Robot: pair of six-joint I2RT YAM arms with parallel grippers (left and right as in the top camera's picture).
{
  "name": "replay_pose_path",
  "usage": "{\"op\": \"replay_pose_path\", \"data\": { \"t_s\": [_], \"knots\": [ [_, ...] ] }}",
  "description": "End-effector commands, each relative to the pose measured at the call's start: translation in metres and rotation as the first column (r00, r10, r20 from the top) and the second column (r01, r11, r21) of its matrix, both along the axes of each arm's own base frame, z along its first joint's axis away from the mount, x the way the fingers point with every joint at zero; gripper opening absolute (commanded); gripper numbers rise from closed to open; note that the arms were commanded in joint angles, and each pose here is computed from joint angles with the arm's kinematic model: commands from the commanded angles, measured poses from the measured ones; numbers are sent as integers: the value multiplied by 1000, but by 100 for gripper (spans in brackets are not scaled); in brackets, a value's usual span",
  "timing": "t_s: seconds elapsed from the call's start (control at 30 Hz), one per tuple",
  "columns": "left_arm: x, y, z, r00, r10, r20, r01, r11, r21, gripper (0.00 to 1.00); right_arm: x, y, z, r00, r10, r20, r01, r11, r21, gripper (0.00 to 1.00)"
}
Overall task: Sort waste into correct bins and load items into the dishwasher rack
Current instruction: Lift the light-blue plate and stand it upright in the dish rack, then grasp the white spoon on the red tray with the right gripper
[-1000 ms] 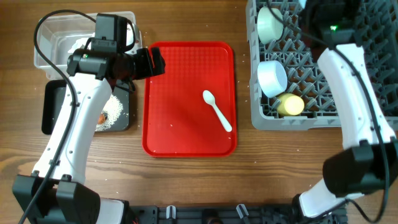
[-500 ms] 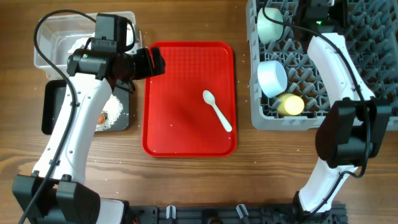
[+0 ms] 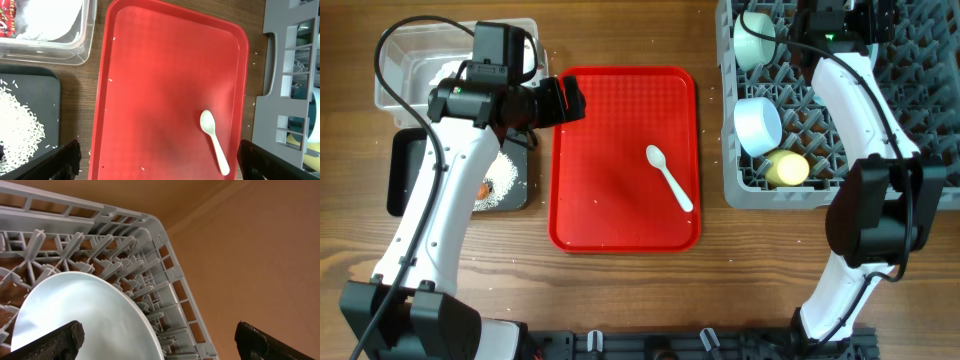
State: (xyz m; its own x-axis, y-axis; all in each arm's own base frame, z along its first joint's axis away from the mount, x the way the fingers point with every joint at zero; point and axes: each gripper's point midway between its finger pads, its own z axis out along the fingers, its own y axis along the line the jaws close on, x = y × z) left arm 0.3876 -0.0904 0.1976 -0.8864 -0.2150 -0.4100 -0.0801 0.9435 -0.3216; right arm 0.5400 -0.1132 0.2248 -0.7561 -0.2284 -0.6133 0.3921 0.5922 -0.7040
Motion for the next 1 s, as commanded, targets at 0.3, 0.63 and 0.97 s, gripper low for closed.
{"op": "replay_pose_path", "data": {
  "t_s": [0.3,0.63,0.97],
  "knots": [
    [0,-4,-5,1000,-3,-16,2,1000,-12,100,-18,140,12,892,451,-26,-422,853,308,100],
    [0,-4,-5,1000,-3,-16,2,1000,-12,100,-142,290,-96,568,820,-75,-278,276,920,84],
    [0,-4,-5,1000,-3,-16,2,1000,-12,100,-201,307,-169,506,841,-195,-151,309,939,80]
  ]
}}
